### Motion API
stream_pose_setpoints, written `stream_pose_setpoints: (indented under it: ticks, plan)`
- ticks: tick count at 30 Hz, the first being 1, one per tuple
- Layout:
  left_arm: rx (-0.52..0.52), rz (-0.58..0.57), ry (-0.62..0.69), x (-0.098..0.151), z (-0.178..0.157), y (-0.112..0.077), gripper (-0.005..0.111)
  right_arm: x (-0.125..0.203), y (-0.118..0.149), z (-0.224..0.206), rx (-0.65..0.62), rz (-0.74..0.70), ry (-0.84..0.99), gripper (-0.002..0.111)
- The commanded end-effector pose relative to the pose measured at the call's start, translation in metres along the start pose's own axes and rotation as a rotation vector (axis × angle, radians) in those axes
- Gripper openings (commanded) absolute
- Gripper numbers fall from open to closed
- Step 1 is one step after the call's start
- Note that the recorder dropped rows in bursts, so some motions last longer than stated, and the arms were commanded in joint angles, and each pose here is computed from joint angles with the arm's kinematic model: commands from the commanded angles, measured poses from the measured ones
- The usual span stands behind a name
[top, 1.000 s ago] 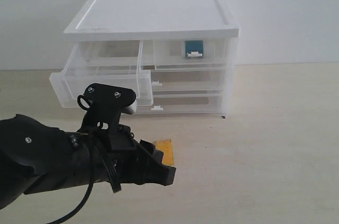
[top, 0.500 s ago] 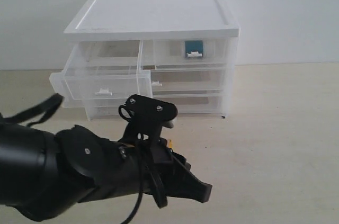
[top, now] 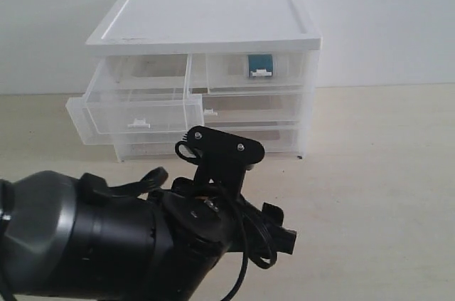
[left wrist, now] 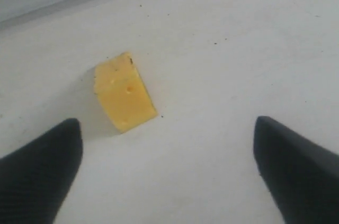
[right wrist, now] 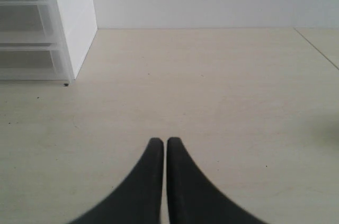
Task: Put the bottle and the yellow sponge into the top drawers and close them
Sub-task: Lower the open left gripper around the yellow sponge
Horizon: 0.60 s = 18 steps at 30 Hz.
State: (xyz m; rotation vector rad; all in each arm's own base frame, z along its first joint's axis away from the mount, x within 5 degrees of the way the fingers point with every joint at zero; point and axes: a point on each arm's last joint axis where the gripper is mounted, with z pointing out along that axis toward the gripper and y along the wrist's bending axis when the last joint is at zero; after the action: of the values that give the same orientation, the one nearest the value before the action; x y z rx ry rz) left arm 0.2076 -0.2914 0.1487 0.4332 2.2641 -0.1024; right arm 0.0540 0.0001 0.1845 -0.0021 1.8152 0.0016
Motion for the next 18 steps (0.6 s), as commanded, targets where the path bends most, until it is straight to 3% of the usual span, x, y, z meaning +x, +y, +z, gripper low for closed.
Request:
stream_pose_setpoints:
  ticks: [1, 4, 9, 18]
  plan:
    - [-0.042, -0.084, 0.014, 0.005, 0.013, -0.005, 0.089, 0.0, 0.0, 0.0, 0.005, -0.013, -0.009, 0.0]
    - [-0.106, -0.094, -0.002, 0.006, 0.02, -0.004, 0.082, 0.0, 0.0, 0.0, 0.005, -0.013, -0.009, 0.0]
    - [-0.109, -0.091, -0.025, 0.0, 0.028, -0.004, 0.08, 0.0, 0.0, 0.0, 0.005, -0.013, -0.009, 0.0]
    - [-0.095, -0.137, 0.001, -0.008, 0.043, 0.013, 0.08, 0.0, 0.0, 0.0, 0.005, -0.007, -0.012, 0.0]
